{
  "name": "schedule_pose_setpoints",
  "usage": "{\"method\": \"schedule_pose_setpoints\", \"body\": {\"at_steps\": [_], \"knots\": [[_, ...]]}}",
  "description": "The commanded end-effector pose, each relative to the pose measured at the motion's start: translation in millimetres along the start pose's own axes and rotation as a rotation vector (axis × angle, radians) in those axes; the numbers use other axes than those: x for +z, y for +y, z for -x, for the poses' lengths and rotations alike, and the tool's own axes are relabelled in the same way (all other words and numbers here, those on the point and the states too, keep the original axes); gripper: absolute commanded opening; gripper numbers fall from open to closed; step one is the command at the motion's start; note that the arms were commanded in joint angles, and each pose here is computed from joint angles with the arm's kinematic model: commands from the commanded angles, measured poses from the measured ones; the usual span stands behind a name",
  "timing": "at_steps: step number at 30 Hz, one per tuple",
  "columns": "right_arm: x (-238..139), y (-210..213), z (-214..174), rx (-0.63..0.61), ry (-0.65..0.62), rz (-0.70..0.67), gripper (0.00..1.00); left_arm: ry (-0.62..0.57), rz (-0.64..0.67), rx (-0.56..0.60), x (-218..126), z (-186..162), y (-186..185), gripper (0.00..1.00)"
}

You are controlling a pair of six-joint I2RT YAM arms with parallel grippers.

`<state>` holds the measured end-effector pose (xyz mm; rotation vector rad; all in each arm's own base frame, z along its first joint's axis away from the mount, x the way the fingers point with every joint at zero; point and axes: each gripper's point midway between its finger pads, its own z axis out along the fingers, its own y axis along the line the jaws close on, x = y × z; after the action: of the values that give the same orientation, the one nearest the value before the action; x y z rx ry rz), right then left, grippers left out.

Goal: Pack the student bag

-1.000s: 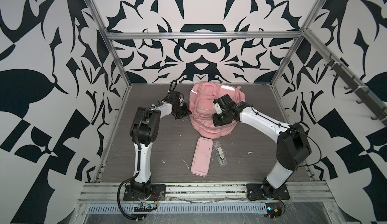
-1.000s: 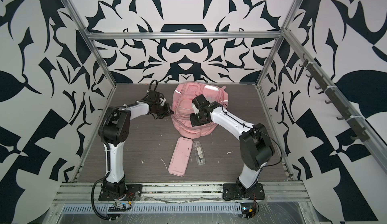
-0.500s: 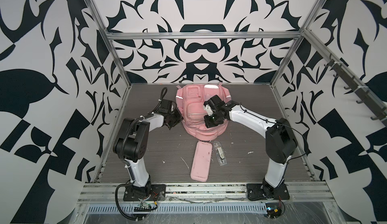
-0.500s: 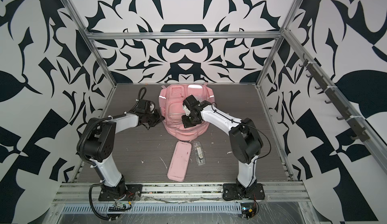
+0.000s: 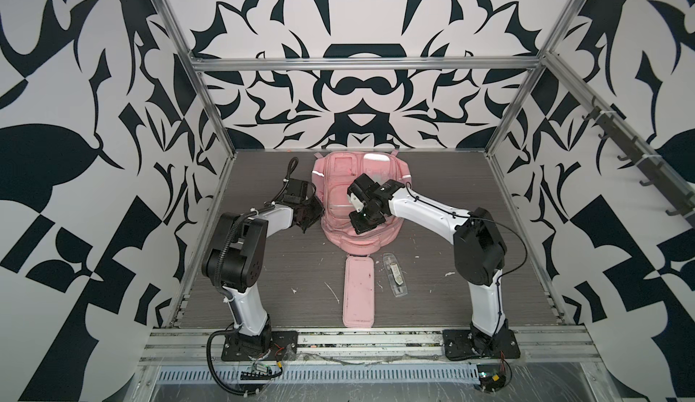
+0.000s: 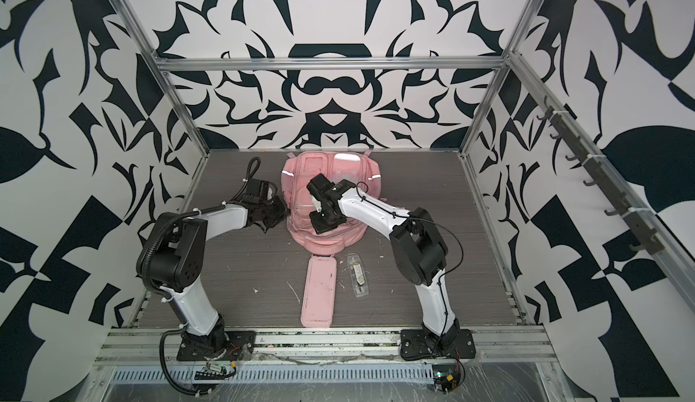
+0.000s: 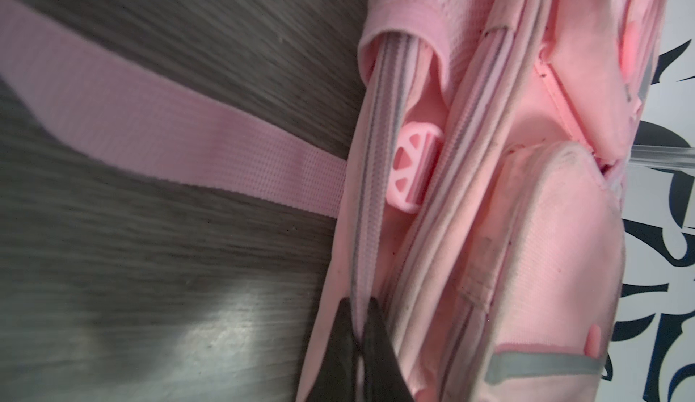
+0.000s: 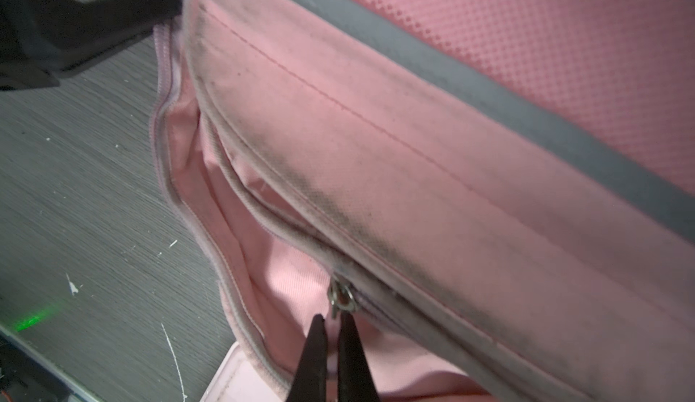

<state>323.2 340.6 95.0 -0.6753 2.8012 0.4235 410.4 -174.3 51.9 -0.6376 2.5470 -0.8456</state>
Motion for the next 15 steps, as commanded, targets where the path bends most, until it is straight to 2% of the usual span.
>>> {"method": "schedule_pose_setpoints", "body": {"at_steps": [1, 10, 15], "knots": [[-34, 39, 42, -0.095, -0.184, 0.109, 0.0, 0.088, -0.114, 0.037, 0, -16, -37, 0.0], [-55, 15, 50, -0.073, -0.214, 0.073, 0.0, 0.096, -0.143, 0.038, 3, -11, -48, 0.0], [-57, 16, 51, -0.07, -0.21, 0.087, 0.0, 0.105, -0.177, 0.042, 4, -10, -61, 0.01]]}}
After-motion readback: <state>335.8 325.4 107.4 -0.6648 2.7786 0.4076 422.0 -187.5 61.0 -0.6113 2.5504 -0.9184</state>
